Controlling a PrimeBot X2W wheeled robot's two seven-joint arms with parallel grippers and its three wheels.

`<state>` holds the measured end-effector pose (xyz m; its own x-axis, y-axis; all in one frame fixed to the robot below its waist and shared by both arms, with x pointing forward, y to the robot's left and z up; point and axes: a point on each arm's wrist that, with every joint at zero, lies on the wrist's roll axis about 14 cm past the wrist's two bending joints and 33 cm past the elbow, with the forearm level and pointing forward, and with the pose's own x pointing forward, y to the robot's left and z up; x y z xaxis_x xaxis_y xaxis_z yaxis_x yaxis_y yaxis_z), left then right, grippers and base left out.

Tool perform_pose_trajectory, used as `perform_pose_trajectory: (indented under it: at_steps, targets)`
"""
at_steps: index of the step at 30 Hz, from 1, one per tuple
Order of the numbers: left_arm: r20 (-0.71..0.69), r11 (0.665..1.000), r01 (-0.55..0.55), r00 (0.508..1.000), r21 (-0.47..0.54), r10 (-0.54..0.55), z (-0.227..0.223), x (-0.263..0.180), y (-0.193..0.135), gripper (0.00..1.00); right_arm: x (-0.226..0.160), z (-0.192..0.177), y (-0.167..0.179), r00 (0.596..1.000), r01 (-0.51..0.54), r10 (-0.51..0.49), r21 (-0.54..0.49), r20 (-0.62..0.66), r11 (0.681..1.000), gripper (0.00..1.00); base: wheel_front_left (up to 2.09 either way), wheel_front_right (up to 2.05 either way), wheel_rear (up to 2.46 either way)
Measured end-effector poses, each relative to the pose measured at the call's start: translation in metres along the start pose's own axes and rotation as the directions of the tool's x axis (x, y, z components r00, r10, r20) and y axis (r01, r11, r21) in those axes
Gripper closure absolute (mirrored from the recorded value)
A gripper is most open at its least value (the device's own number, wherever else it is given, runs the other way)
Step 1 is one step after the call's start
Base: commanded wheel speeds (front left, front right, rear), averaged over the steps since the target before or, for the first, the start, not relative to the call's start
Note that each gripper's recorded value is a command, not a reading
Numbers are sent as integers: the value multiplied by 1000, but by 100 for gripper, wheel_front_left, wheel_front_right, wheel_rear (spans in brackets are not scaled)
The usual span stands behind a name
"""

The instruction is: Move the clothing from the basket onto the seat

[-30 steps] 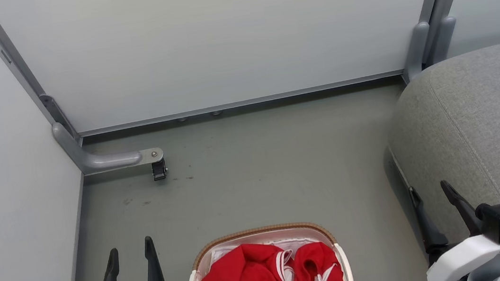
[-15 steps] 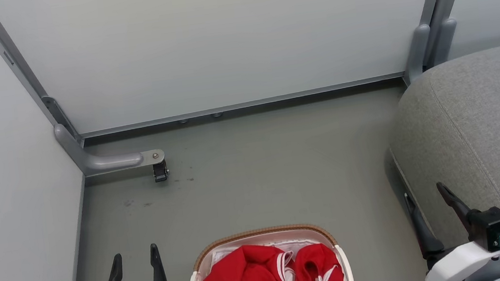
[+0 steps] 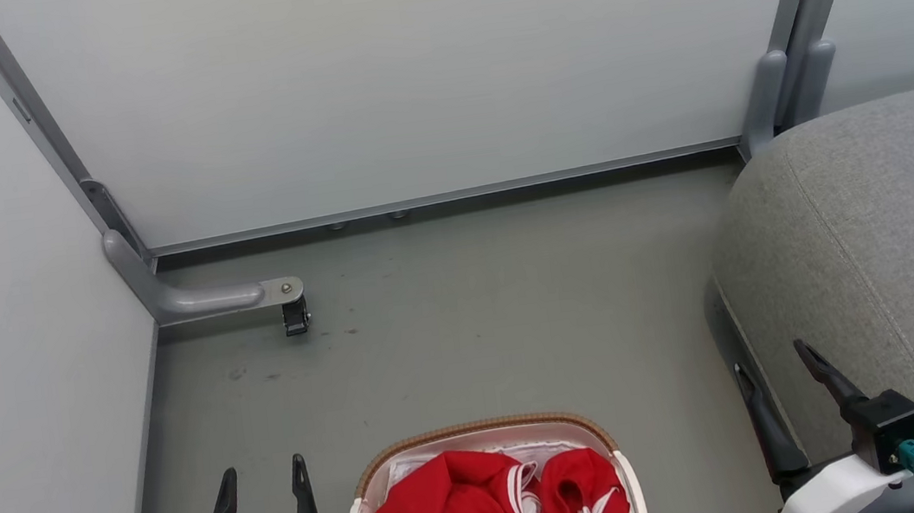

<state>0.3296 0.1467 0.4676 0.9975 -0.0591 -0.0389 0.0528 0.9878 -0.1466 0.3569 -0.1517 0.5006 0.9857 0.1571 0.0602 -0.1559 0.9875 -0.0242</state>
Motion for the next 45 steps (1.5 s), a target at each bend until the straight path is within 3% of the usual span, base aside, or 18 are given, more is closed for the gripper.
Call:
perform_pose_trajectory:
  at_steps: [27,38,45]
  targets:
    - [-60,1000,17,998,-7,-17,-18,4,-7,0,4,-7,-9,999,24,-25,-4,-22,1000,0,0,0,0]
    - [-116,981,194,975,14,-191,-35,57,-52,0,49,7,-33,997,71,-70,-35,39,997,0,0,0,0]
    - [-276,928,370,897,40,-345,-89,94,-86,0,83,-1,-52,993,107,-105,-48,49,993,0,0,0,0]
